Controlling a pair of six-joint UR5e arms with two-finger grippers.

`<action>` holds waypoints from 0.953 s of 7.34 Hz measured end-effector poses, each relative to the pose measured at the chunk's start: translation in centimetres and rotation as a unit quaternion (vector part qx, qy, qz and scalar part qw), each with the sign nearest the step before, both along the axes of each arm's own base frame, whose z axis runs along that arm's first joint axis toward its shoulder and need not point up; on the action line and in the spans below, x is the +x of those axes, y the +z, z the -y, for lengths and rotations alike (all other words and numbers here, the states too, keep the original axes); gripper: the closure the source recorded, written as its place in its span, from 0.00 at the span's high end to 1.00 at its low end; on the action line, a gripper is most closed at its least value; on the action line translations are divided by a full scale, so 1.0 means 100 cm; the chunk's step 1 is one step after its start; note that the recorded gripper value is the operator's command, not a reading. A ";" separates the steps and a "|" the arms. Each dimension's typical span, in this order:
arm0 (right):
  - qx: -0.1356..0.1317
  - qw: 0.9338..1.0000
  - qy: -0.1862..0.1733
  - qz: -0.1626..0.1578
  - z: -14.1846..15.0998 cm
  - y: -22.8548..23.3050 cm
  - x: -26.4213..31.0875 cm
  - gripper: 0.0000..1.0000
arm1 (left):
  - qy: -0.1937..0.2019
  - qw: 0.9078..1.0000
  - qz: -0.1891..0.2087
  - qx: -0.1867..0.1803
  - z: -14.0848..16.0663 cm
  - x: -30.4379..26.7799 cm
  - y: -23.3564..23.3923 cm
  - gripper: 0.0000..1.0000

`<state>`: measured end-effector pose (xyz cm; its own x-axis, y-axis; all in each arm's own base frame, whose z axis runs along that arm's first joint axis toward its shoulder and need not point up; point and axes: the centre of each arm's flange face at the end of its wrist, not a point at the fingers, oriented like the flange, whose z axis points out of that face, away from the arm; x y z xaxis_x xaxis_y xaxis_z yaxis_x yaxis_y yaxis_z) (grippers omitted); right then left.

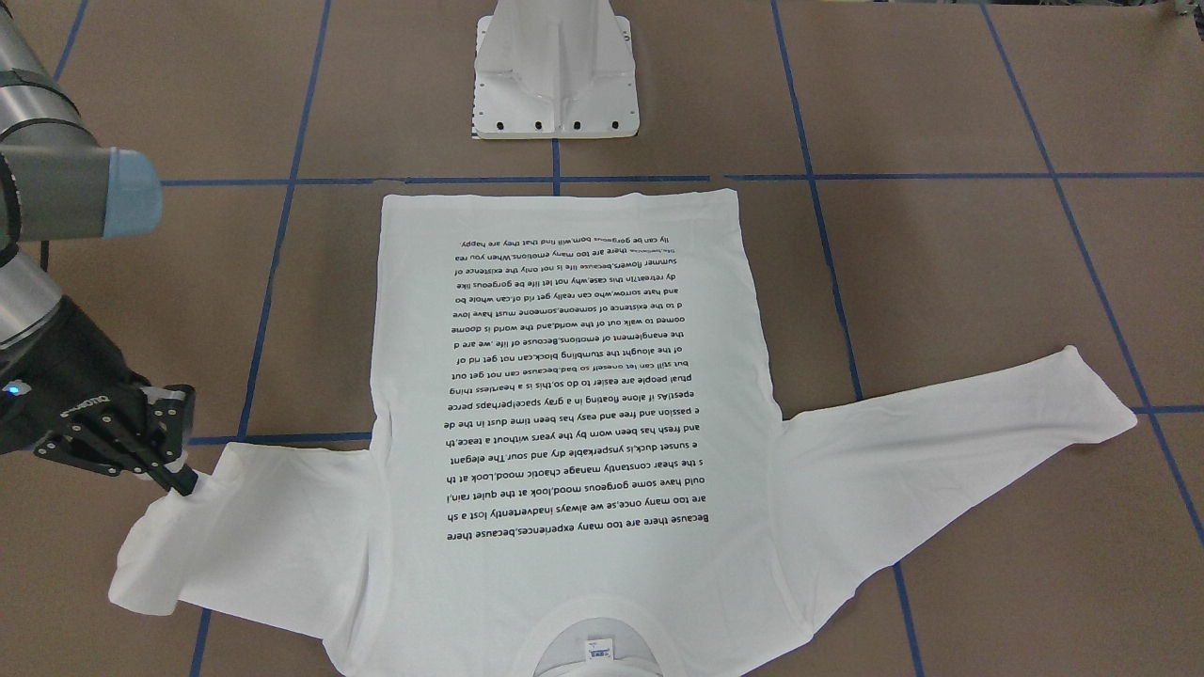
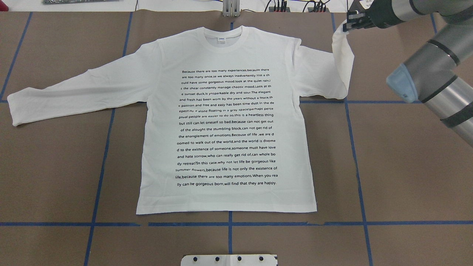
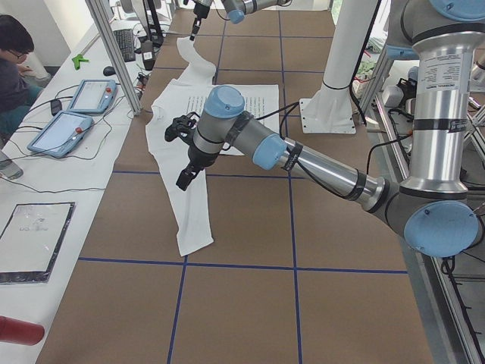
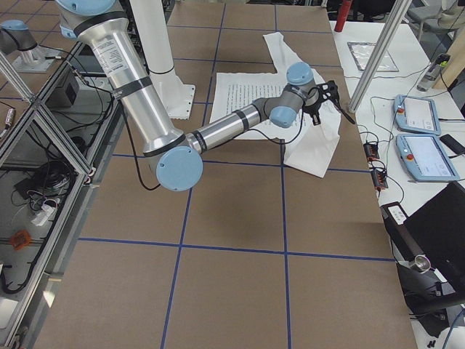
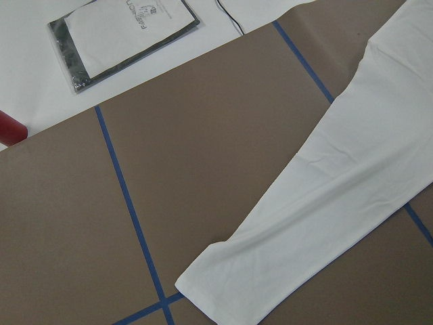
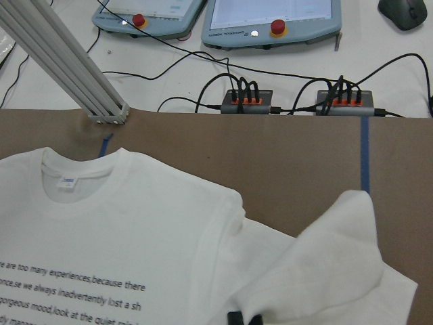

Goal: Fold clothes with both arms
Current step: 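Grasp the sleeve cuff nearest the right gripper and lift it, then carry the sleeve across the shirt body with the right gripper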

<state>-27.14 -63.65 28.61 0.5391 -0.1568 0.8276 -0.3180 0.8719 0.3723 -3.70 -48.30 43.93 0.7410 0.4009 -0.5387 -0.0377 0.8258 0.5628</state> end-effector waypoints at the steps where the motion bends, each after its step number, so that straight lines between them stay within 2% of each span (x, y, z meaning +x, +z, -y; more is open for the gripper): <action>1: -0.003 1.000 0.024 0.000 -0.008 -0.052 -0.048 0.00 | 0.000 1.000 0.000 -0.003 -0.001 0.000 0.003 1.00; 3: -0.008 0.997 0.072 -0.007 -0.051 -0.163 -0.162 0.00 | 0.000 1.000 0.000 -0.007 -0.003 0.000 0.007 1.00; 5: -0.020 0.994 0.109 -0.018 -0.087 -0.243 -0.288 0.00 | -0.001 1.000 0.001 -0.009 -0.003 0.000 0.009 1.00; 6: -0.028 0.992 0.123 -0.026 -0.103 -0.272 -0.341 0.23 | -0.001 1.000 0.001 -0.010 -0.003 0.000 0.009 1.00; 7: -0.028 0.991 0.130 -0.030 -0.121 -0.287 -0.373 0.98 | -0.001 1.000 0.001 -0.010 -0.003 0.000 0.010 1.00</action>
<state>-64.44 -51.55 -0.08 0.6035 0.0398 0.7964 -0.5141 0.7829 0.3504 -3.73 -47.99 44.89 0.7425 0.3885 -0.5456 -0.0372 0.8372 0.5456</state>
